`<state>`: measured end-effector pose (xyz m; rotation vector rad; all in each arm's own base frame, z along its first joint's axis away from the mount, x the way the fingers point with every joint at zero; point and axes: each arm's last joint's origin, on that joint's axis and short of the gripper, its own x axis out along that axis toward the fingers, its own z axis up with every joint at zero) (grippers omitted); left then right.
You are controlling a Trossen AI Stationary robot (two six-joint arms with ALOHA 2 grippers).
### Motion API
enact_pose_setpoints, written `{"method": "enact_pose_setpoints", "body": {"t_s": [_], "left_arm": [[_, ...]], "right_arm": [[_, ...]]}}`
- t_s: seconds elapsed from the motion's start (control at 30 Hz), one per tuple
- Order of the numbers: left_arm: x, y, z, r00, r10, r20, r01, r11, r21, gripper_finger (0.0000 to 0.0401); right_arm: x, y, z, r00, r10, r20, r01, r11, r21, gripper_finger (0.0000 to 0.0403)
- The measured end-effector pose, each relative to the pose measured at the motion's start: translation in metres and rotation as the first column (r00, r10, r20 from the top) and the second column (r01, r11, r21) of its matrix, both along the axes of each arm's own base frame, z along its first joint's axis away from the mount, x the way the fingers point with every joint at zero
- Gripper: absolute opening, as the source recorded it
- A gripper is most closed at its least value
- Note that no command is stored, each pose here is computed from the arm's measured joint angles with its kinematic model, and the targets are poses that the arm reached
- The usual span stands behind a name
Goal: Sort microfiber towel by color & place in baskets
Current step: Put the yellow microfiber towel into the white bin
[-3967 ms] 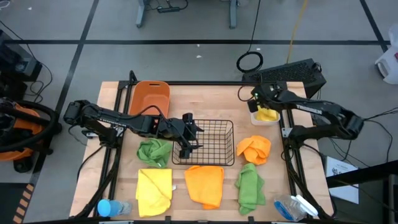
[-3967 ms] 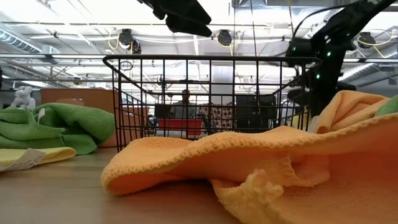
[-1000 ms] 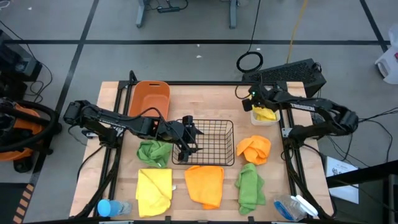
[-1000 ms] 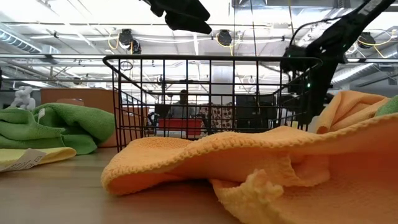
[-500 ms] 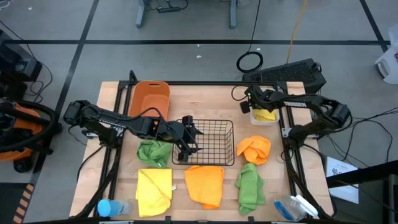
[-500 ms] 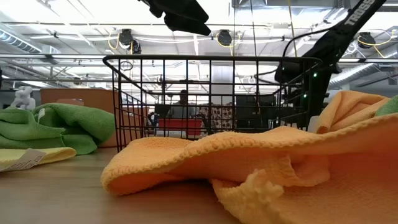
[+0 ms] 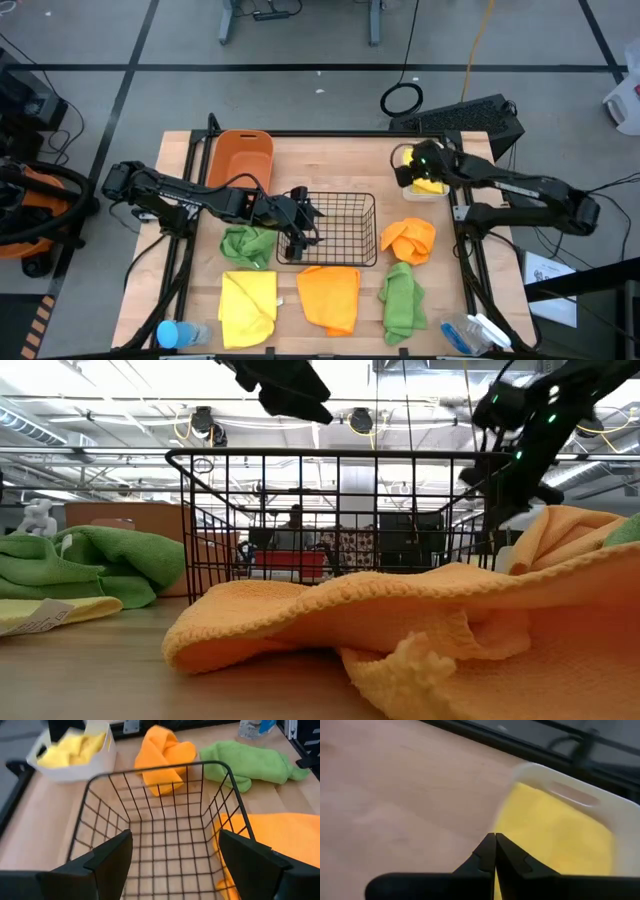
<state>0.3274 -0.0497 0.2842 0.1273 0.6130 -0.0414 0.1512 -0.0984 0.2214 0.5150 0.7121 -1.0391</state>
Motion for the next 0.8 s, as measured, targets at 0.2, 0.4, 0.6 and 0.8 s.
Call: {"method": "enact_pose_setpoints", "body": {"t_s": [0.2,0.4,0.6,0.8], "left_arm": [[-0.008,-0.012,-0.006,0.995,0.022,-0.093,-0.028,0.997,-0.066,0.0296],[-0.023,-0.034,-0.016,0.967,0.062,-0.246,-0.1,0.985,-0.144,0.0296],[-0.041,-0.06,-0.023,0.925,0.085,-0.369,-0.168,0.965,-0.2,0.0296],[-0.061,-0.093,-0.025,0.899,0.092,-0.429,-0.218,0.942,-0.254,0.0296]], "right_arm": [[0.006,0.041,0.02,0.968,0.204,0.145,-0.198,0.979,-0.058,0.0],[0.021,0.076,0.032,0.868,0.423,0.261,-0.398,0.906,-0.145,0.0],[0.035,0.105,0.031,0.798,0.545,0.256,-0.506,0.837,-0.207,0.0],[0.05,0.132,0.025,0.741,0.62,0.257,-0.568,0.784,-0.252,0.0]]}}
